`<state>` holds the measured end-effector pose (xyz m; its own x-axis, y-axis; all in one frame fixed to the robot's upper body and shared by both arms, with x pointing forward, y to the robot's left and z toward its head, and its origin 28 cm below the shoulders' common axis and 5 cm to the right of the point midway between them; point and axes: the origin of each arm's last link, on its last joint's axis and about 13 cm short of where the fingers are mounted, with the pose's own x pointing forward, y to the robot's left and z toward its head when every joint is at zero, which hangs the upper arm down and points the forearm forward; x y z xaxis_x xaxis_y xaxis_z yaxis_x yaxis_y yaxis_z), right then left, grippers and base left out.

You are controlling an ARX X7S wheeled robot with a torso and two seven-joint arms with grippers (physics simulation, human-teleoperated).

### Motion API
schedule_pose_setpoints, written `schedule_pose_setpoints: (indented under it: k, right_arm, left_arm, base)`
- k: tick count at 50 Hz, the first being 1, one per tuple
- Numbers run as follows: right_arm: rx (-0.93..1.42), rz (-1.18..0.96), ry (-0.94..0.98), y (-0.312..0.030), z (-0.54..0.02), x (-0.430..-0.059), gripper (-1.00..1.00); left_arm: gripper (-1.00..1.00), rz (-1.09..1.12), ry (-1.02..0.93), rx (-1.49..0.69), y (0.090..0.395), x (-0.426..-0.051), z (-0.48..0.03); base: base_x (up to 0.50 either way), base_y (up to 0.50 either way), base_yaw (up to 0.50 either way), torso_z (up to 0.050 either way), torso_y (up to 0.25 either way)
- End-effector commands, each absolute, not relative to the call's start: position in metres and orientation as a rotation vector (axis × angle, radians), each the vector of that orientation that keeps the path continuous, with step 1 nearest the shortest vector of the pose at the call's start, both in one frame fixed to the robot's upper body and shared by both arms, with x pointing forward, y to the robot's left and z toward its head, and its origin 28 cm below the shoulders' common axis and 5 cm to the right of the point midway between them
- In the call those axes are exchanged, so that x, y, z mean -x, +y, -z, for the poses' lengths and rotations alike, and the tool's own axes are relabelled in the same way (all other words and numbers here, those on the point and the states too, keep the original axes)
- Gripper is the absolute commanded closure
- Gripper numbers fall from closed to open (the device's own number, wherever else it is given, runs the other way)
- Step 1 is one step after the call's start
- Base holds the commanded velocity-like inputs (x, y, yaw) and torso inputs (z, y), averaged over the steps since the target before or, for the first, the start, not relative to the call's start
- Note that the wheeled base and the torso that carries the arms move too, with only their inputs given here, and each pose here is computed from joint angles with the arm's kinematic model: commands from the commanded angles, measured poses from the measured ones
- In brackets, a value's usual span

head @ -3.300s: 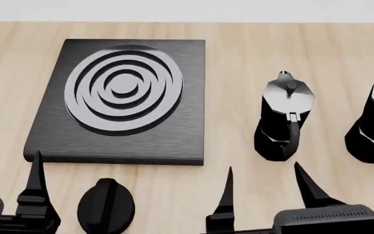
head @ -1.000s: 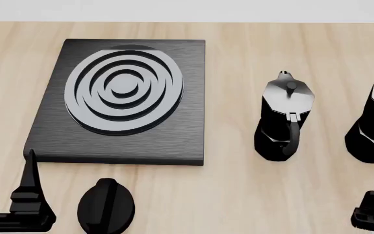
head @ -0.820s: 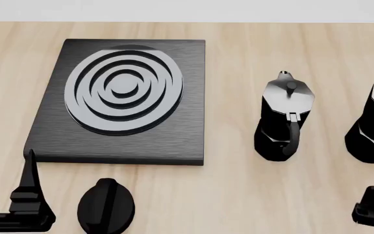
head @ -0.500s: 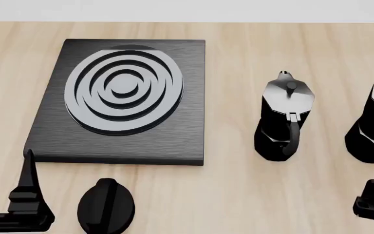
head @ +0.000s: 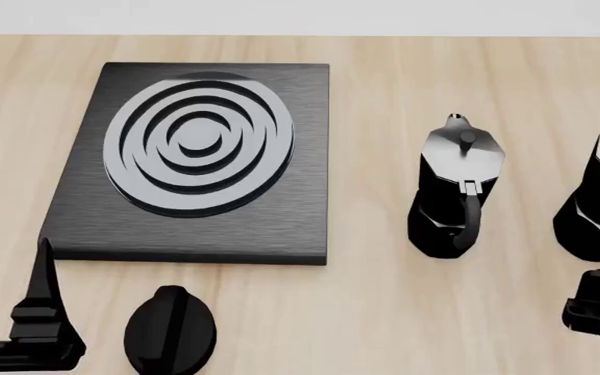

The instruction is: Put the right moka pot on the stove.

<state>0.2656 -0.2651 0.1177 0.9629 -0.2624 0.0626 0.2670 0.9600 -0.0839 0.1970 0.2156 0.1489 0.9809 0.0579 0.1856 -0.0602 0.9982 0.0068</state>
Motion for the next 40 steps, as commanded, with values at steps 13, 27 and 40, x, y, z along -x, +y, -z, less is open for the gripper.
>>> schedule_pose_setpoints:
  k: [13, 27, 40]
  right_arm:
    - [0.088, 0.270, -0.018, -0.268, -0.113, -0.280, -1.00]
    - [0.089, 0.281, 0.004, -0.270, -0.114, -0.289, -1.00]
    - [0.088, 0.286, 0.025, -0.272, -0.117, -0.297, -1.00]
  left_arm:
    - [-1.00, -0.064, -0.185, -0.005, 0.216, -0.197, -0.150]
    - [-1.00, -0.063, -0.186, -0.003, 0.216, -0.197, -0.150]
    - [-1.00, -0.062, -0.187, 0.002, 0.216, -0.197, -0.149]
  base:
    - [0.00, 0.00, 0.00, 0.000, 0.000]
    - [0.00, 0.00, 0.00, 0.000, 0.000]
    - [0.00, 0.00, 0.00, 0.000, 0.000]
